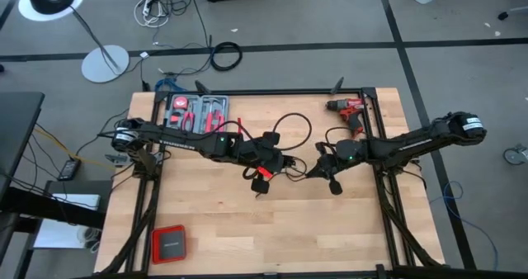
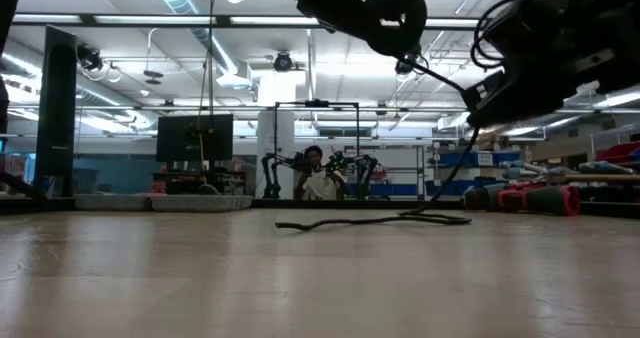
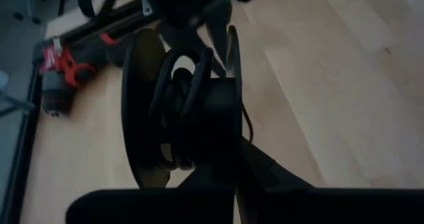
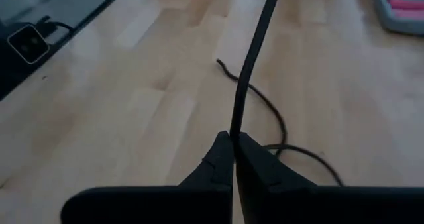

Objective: Coil cords
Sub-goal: Coil the black wire on the spool

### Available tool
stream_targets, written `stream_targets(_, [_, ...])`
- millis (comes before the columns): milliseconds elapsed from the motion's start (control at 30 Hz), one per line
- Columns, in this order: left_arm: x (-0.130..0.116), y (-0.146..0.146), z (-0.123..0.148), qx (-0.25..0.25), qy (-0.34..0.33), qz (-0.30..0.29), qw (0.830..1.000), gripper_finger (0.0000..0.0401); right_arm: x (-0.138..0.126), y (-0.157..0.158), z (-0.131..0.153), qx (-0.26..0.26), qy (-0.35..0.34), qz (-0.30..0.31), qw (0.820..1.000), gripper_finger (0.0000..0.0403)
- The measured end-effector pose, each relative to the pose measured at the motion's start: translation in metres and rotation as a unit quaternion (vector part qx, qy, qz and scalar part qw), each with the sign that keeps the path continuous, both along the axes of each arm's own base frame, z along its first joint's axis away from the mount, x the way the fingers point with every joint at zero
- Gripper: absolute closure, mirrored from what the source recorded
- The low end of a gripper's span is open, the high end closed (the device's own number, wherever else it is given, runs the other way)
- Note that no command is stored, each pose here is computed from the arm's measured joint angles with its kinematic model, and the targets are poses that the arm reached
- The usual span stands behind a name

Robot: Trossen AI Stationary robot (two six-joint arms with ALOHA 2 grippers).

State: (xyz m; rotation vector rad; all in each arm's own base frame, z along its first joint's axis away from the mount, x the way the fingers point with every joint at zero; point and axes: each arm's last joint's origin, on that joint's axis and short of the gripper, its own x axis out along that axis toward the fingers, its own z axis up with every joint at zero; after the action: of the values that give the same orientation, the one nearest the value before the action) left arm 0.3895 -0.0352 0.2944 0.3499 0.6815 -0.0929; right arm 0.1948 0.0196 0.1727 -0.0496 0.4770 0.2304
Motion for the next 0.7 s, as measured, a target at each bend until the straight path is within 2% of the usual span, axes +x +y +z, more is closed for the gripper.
stream_targets(167, [-0.001, 0.002, -0.001, -0.019, 0.011, -0.009, 1.0, 0.0401, -0.002, 0.006, 0.025, -0.058, -0.04, -0.013, 0.997, 0.0403])
stream_targets(300, [-0.001, 0.001, -0.002, -0.028, 0.015, -0.018, 0.999, 0.0401, -0.004, 0.009, 0.046, -0.132, -0.09, -0.021, 0.987, 0.0403])
stream_targets(400, [-0.001, 0.001, -0.002, -0.03, 0.015, -0.019, 0.999, 0.0401, -0.003, 0.01, 0.06, -0.165, -0.117, -0.014, 0.979, 0.0403])
stream_targets(600, [-0.005, 0.001, -0.006, -0.043, 0.042, -0.004, 0.998, 0.0401, -0.002, 0.015, 0.082, -0.153, -0.12, 0.043, 0.98, 0.0403])
stream_targets(700, [-0.005, 0.001, -0.006, -0.047, 0.042, -0.005, 0.998, 0.0401, -0.002, 0.019, 0.091, -0.168, -0.128, 0.066, 0.975, 0.0403])
